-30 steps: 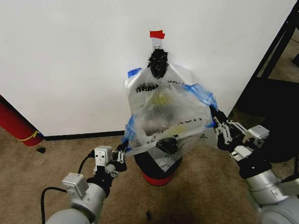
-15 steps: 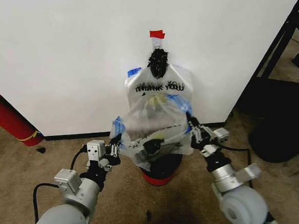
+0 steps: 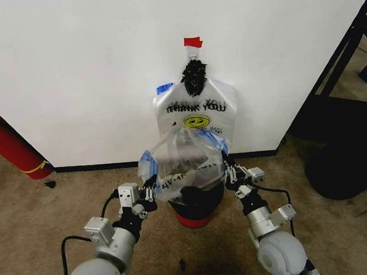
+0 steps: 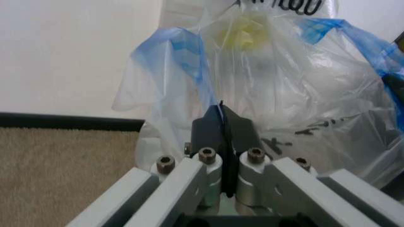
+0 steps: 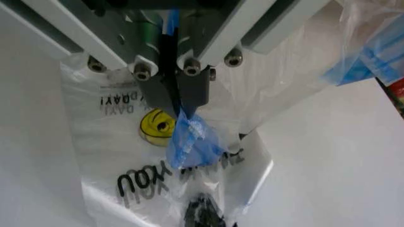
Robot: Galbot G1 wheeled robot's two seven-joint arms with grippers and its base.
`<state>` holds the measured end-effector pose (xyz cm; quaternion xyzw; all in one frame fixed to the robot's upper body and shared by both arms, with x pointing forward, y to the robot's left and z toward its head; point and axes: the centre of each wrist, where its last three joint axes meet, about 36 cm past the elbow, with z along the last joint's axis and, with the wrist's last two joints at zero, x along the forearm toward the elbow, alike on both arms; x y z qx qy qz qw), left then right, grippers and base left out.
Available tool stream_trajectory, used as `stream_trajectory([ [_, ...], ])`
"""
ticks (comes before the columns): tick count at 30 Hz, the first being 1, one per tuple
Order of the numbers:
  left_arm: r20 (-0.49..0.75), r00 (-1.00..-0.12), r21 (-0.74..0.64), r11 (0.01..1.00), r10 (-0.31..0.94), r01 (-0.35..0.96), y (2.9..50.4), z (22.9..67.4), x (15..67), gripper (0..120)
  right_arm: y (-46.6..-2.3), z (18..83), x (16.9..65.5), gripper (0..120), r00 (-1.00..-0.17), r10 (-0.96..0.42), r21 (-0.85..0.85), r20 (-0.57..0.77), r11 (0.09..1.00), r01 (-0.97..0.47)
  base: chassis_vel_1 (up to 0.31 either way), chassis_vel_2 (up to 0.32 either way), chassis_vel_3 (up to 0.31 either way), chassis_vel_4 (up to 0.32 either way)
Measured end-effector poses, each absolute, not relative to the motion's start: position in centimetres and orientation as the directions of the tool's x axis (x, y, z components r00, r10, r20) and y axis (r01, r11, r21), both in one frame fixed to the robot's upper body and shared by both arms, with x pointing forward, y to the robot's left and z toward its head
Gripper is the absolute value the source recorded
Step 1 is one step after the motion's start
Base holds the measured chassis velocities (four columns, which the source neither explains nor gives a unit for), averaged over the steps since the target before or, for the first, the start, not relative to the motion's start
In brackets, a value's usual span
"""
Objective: Pick up the garbage bag from the wall and place it over the trash bin.
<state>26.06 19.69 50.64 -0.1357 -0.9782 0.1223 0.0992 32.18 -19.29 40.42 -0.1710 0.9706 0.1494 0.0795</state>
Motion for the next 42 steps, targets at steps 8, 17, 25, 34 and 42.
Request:
stream_trajectory([
  [8,0.197,-0.941,-0.286,0.934,0.274,0.212,19.1,49.4,25.3,0,-19.6,39.0,31.8,0,-0.940,-0.296,0.253,-0.172,0.909,-0.332,0.000,0.000,0.000,0.000],
  [17,0.211,-0.946,-0.340,0.926,0.247,0.166,17.7,47.3,26.7,0,-19.7,37.0,33.1,0,-0.955,-0.267,0.224,-0.133,0.930,-0.291,0.000,0.000,0.000,0.000],
  [25,0.232,-0.931,-0.380,0.908,0.281,0.179,15.3,45.9,27.2,0,-21.4,36.6,32.6,0,-0.967,-0.237,0.191,-0.099,0.949,-0.252,0.000,0.000,0.000,0.000],
  [34,0.280,-0.925,-0.396,0.909,0.256,0.132,15.7,45.0,28.1,0,-20.7,34.1,32.7,0,-0.974,-0.226,0.194,-0.033,0.954,-0.228,0.000,0.000,0.000,0.000],
  [42,0.335,-0.913,-0.412,0.908,0.233,0.081,15.8,44.4,27.8,0,-20.5,32.7,33.6,0,-0.979,-0.204,0.188,0.010,0.962,-0.199,0.000,0.000,0.000,0.000],
])
